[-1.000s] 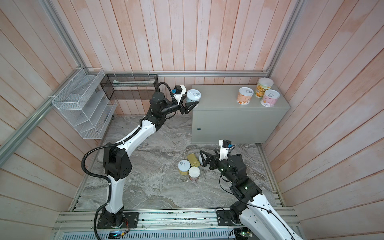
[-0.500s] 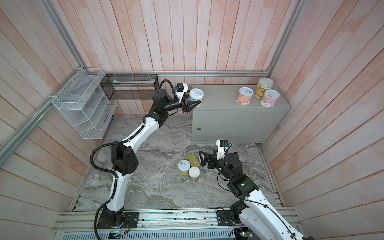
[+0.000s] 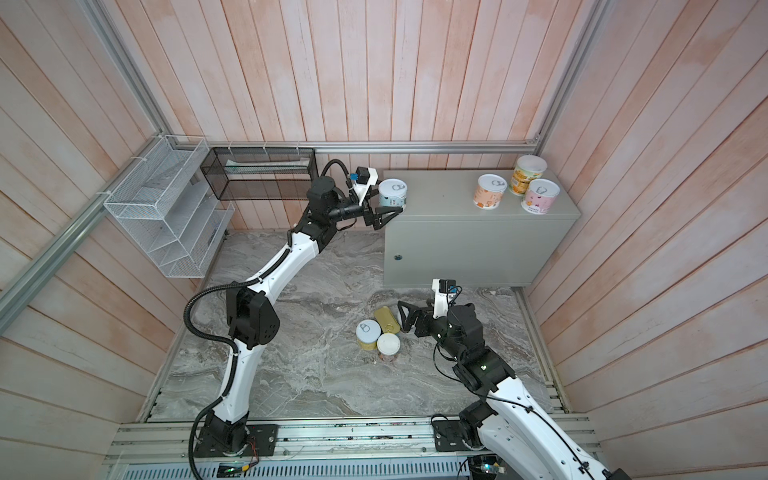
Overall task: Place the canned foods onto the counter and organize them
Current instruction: 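Lower the light-blue can onto the cabinet top and open the left gripper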
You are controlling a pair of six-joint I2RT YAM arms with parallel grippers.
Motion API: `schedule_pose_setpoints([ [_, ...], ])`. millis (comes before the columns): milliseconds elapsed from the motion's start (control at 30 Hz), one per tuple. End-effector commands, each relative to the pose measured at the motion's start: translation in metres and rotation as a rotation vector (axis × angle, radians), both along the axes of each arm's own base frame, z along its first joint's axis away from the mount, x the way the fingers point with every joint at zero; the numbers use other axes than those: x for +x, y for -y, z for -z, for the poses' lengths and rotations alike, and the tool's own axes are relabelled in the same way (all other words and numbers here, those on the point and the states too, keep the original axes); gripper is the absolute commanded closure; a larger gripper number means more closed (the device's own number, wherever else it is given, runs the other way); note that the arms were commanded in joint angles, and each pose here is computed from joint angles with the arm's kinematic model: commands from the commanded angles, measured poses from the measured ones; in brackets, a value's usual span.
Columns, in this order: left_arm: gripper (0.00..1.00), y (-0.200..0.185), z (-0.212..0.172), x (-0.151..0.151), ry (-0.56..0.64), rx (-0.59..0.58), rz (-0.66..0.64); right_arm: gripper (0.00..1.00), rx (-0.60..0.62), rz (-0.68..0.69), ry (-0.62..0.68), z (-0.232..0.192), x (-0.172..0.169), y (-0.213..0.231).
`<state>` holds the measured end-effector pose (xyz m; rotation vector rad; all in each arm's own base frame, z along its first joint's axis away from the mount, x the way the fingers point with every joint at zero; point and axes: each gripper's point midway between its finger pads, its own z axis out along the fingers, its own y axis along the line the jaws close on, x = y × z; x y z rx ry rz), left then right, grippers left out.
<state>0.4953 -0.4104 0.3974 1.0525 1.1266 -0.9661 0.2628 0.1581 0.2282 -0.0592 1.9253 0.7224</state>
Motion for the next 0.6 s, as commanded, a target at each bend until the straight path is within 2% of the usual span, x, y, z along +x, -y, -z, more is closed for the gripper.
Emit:
schedule_pose_setpoints([
  [0, 0.0, 0.002, 0.016, 0.006, -0.014, 0.03, 0.0, 0.02, -0.004, 0.013, 0.02, -0.004, 0.003, 0.002],
  [300, 0.0, -0.001, 0.01, 0.006, -0.009, 0.016, -0.022, 0.02, -0.004, 0.013, 0.019, -0.005, 0.004, 0.002],
  [567, 0.0, -0.012, 0.0, -0.007, 0.04, 0.033, -0.057, 0.02, -0.021, 0.001, 0.033, -0.008, 0.008, -0.002],
])
